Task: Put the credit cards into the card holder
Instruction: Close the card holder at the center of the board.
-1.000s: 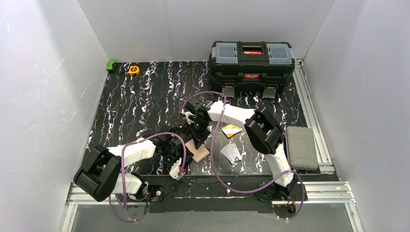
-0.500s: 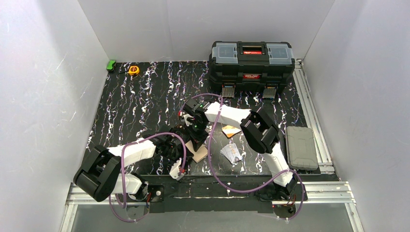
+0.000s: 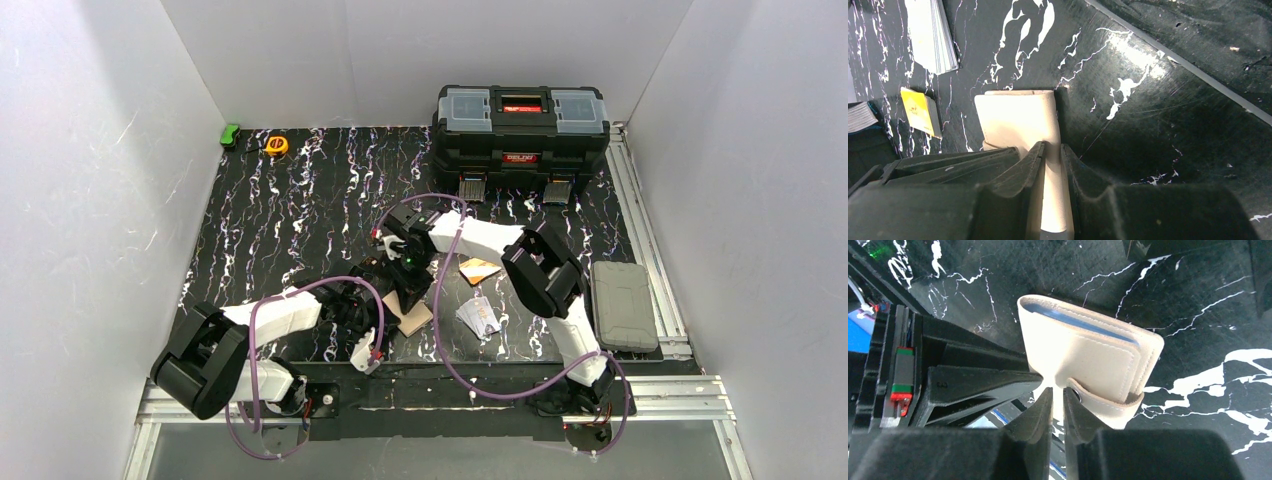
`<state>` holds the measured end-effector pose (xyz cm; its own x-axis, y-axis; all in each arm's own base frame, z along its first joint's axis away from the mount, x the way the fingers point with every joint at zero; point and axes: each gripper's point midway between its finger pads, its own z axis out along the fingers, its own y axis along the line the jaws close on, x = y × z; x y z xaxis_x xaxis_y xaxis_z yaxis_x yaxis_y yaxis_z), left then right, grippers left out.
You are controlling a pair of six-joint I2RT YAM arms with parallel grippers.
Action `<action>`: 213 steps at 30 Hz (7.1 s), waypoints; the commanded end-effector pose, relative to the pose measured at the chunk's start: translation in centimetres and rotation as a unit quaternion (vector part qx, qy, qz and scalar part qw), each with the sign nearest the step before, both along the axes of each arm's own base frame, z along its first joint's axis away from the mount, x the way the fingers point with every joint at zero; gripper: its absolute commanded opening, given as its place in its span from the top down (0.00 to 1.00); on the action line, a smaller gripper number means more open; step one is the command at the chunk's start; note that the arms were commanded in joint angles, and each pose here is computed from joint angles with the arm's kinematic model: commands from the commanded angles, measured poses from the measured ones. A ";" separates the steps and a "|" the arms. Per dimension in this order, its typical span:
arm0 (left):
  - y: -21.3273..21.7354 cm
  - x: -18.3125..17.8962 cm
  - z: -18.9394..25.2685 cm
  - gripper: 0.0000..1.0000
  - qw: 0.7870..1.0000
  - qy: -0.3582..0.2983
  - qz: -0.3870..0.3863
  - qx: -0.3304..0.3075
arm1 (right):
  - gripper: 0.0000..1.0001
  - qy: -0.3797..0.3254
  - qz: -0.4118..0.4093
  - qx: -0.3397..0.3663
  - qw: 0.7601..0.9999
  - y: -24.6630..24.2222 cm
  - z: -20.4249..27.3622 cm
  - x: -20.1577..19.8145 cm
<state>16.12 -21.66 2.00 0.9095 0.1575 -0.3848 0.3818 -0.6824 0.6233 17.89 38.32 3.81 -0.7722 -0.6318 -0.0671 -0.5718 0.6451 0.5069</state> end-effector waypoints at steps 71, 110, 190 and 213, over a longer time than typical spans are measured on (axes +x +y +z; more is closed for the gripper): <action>1.0 -2.5 -1.4 0.85 0.999 0.001 -0.041 0.013 | 0.85 -0.256 -0.009 -0.055 0.965 -0.6 3.4 2.4; 0.9 -2.5 -1.4 0.86 0.999 -0.002 -0.044 0.009 | 0.99 -0.196 0.052 -0.085 0.976 -0.5 -0.7 -0.1; 10.9 0.5 9.2 0.72 0.955 -0.139 0.249 0.077 | 0.42 -0.258 0.162 -0.178 0.936 1.2 -3.4 -4.3; 11.8 2.2 9.9 0.71 0.920 -0.058 0.378 0.085 | 0.18 -0.257 0.035 -0.036 0.965 0.1 6.9 -2.1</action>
